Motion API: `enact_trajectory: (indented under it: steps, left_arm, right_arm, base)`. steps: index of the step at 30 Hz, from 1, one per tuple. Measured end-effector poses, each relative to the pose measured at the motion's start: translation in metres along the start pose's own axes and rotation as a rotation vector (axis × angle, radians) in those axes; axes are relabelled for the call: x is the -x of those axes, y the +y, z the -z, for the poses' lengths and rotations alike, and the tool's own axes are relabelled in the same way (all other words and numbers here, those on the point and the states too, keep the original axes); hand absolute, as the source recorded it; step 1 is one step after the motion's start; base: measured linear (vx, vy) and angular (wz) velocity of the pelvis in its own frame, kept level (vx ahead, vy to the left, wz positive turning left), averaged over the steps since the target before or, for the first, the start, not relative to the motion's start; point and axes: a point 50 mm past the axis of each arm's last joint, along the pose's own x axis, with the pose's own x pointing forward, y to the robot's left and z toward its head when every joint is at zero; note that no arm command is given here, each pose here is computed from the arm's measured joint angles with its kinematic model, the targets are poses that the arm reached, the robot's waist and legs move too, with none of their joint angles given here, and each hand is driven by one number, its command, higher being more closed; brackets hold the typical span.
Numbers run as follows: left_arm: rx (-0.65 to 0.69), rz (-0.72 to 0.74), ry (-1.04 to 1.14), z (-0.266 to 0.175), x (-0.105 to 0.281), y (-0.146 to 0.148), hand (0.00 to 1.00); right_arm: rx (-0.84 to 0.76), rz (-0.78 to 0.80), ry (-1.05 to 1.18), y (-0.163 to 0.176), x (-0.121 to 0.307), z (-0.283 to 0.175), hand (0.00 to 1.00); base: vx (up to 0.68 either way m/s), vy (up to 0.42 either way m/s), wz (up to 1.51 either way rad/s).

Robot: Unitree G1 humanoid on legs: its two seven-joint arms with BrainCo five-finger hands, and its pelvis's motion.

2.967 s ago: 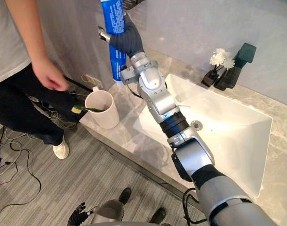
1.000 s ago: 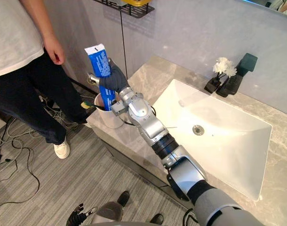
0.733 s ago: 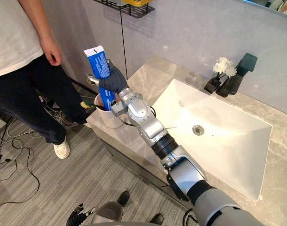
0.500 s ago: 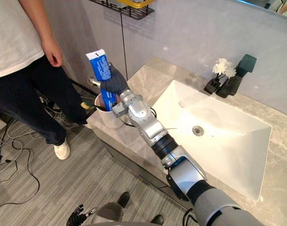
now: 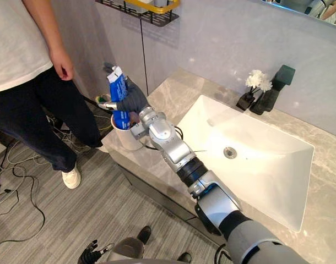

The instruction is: Organize washtable

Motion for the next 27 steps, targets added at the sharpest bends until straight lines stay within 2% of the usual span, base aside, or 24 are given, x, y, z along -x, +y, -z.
enact_trajectory:
  steps: [15, 21, 27]
  left_arm:
    - [-0.001, 0.001, 0.032, 0.006, 0.001, -0.001, 0.0]
    - [-0.002, 0.001, 0.044, 0.01, 0.002, 0.0, 0.0]
    - [-0.002, 0.005, 0.049, 0.011, 0.002, -0.001, 0.0]
  right_arm:
    - [-0.037, 0.028, 0.022, -0.004, 0.02, 0.013, 0.0]
    - [-0.043, 0.082, -0.066, -0.021, 0.025, -0.006, 0.0]
    - [0.006, 0.123, -0.165, -0.049, 0.048, -0.027, 0.0]
  base:
    - [0.0, 0.011, -0.04]
    - [0.0, 0.003, -0.01]
    - [0.0, 0.017, -0.08]
